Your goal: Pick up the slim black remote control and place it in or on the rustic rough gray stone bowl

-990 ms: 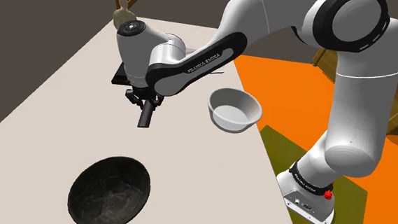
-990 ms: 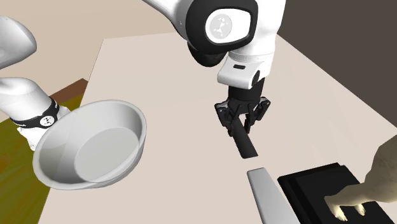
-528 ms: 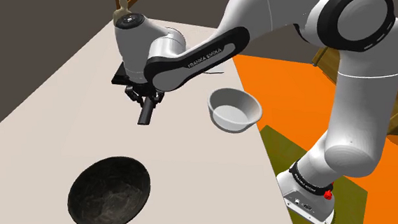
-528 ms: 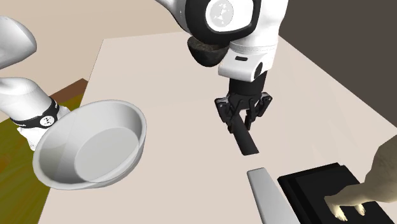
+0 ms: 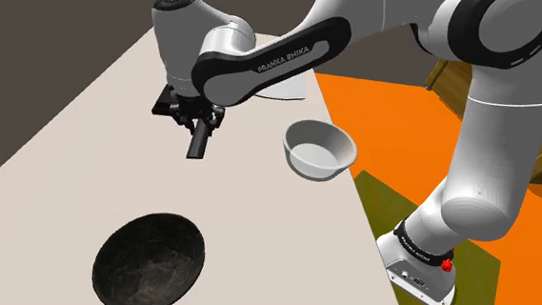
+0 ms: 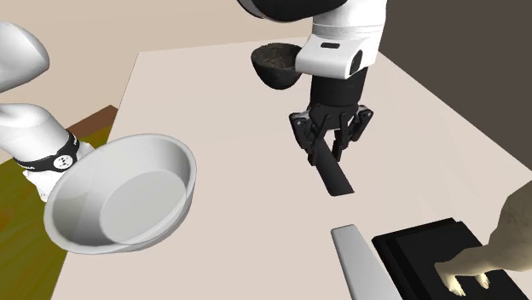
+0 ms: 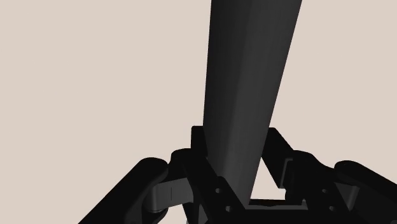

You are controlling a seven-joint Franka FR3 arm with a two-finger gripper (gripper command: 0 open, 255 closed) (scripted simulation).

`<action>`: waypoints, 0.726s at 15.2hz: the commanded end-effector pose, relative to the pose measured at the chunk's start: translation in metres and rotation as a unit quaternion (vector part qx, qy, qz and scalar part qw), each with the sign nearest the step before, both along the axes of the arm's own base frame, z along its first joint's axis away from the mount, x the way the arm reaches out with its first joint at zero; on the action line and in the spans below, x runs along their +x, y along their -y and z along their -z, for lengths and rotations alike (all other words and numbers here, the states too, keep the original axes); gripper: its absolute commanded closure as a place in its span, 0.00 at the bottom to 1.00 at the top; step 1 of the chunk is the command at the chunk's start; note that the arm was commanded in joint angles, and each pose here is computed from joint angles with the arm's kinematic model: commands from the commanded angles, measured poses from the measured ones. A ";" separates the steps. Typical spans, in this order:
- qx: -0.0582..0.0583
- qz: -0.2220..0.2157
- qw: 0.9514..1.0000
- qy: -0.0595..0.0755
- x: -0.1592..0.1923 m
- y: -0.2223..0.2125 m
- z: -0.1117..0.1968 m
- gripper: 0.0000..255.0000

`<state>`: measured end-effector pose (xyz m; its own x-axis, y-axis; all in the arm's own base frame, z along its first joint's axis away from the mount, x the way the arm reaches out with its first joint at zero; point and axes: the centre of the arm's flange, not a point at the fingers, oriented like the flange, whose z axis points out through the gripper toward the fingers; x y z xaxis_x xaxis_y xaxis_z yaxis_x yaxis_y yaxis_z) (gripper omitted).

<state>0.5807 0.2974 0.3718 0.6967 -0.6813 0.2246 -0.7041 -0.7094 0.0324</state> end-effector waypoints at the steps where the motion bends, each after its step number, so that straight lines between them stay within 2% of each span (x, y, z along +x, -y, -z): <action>1: 0.000 0.000 1.000 0.000 0.000 0.000 -0.010 1.00; 11: 0.000 0.000 1.000 0.000 0.000 0.000 -0.063 1.00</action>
<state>0.5803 0.2979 0.4301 0.6967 -0.6813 0.2246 -0.7041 -0.7094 0.0323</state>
